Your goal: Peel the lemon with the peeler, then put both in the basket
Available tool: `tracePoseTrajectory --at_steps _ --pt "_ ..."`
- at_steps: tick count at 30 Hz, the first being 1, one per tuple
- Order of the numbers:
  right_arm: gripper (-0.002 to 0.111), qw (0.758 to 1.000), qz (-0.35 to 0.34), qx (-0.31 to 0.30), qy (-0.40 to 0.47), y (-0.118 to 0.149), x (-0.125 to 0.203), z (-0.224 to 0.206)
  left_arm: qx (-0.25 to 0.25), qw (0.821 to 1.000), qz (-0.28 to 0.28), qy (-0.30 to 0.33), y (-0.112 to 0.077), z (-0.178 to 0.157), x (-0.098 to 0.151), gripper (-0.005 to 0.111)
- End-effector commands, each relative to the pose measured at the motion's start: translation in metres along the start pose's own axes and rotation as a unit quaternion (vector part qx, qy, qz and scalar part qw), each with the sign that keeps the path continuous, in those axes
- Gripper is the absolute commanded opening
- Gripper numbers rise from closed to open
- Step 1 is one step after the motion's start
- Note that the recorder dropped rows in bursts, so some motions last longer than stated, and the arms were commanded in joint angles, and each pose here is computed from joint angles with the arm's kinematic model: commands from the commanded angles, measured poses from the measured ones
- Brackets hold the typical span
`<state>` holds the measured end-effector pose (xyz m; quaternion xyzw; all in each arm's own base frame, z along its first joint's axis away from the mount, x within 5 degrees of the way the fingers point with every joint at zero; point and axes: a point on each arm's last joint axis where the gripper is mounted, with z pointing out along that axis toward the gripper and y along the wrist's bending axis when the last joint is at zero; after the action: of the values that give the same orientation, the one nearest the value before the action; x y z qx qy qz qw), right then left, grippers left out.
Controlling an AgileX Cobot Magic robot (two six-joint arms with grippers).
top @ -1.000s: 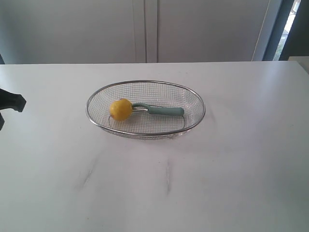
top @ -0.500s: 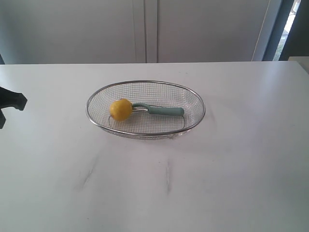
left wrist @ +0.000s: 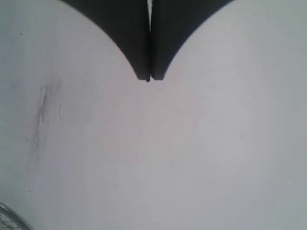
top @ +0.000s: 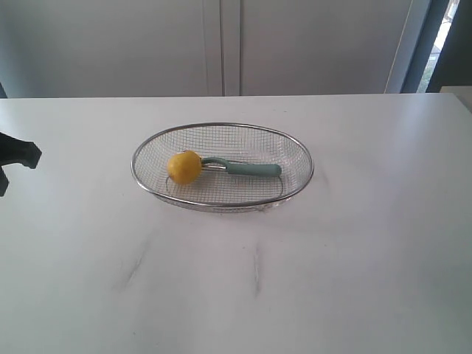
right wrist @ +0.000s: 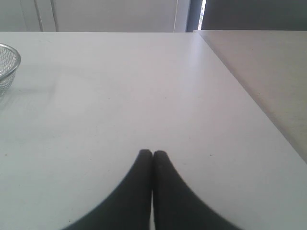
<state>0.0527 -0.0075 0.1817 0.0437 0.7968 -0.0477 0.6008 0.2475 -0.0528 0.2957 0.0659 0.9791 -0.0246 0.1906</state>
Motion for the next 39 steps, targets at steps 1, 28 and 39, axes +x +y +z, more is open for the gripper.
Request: tracePoseTrajectory --at_steps 1,28,39 --pt "0.0 1.0 -0.006 0.005 -0.01 -0.001 -0.001 0.0 -0.001 1.0 -0.004 0.003 0.001 -0.002 0.003 0.0" --pt "0.0 1.0 -0.006 0.005 -0.01 -0.001 -0.001 0.0 -0.001 1.0 -0.004 0.003 0.001 -0.002 0.003 0.0" --pt "0.0 1.0 -0.006 0.005 -0.01 -0.001 -0.001 0.0 -0.007 0.995 0.015 -0.097 0.003 -0.029 0.004 0.0"
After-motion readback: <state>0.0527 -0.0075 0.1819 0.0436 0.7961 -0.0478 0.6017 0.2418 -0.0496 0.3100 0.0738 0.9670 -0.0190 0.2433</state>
